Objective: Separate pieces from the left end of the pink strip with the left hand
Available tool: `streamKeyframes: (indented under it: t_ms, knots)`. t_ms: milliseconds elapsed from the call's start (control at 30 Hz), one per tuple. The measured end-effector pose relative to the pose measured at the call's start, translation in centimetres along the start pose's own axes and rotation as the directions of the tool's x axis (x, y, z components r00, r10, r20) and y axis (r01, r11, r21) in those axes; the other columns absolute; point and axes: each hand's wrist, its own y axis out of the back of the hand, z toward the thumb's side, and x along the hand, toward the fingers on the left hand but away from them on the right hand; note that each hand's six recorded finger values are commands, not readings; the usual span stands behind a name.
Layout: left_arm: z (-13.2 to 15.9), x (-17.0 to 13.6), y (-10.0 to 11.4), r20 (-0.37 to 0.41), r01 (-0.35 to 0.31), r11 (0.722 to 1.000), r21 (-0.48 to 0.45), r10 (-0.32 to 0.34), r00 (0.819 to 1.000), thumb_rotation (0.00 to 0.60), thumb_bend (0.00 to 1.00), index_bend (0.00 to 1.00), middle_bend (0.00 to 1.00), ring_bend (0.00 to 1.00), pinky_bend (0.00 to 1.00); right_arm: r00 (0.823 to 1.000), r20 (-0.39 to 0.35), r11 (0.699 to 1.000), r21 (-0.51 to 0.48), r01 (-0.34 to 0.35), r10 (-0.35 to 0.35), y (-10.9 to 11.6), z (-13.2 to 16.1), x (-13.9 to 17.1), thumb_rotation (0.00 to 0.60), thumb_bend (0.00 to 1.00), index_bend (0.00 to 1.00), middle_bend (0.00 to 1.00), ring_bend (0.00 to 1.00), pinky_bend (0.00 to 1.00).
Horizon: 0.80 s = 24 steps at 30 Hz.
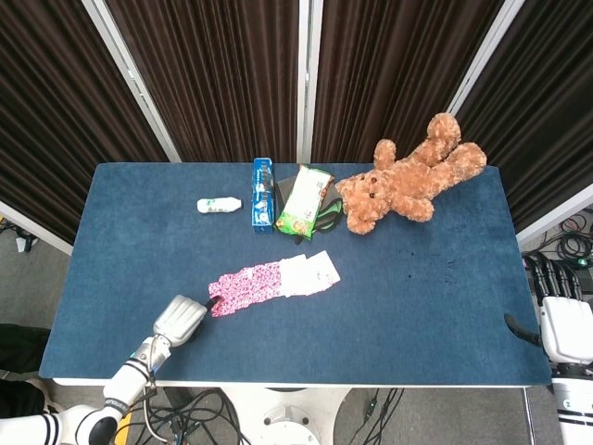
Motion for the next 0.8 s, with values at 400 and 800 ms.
streamKeyframes:
  t_ms: [400,800]
  knots:
    - [-0.6,0.6,-0.5,-0.018,0.028,1.000,0.005,-0.028,0.999,0.600,0.57,0.13,0.85,0.87,0.86,1.000,0.007,1.000,-0.002,-0.008,0.008,-0.2,-0.2,-0.3,0.600,0.13,0.00,0.00,0.00,0.00]
    - [-3.3,0.6,-0.5,-0.099,0.027,0.999,0.028,-0.024,0.995,0.600,0.57,0.13,0.85,0.87,0.86,1.000,0.007,1.000,0.000,-0.005,0.005,-0.1,-0.2,-0.3,0.600,0.13,0.00,0.00,0.00,0.00]
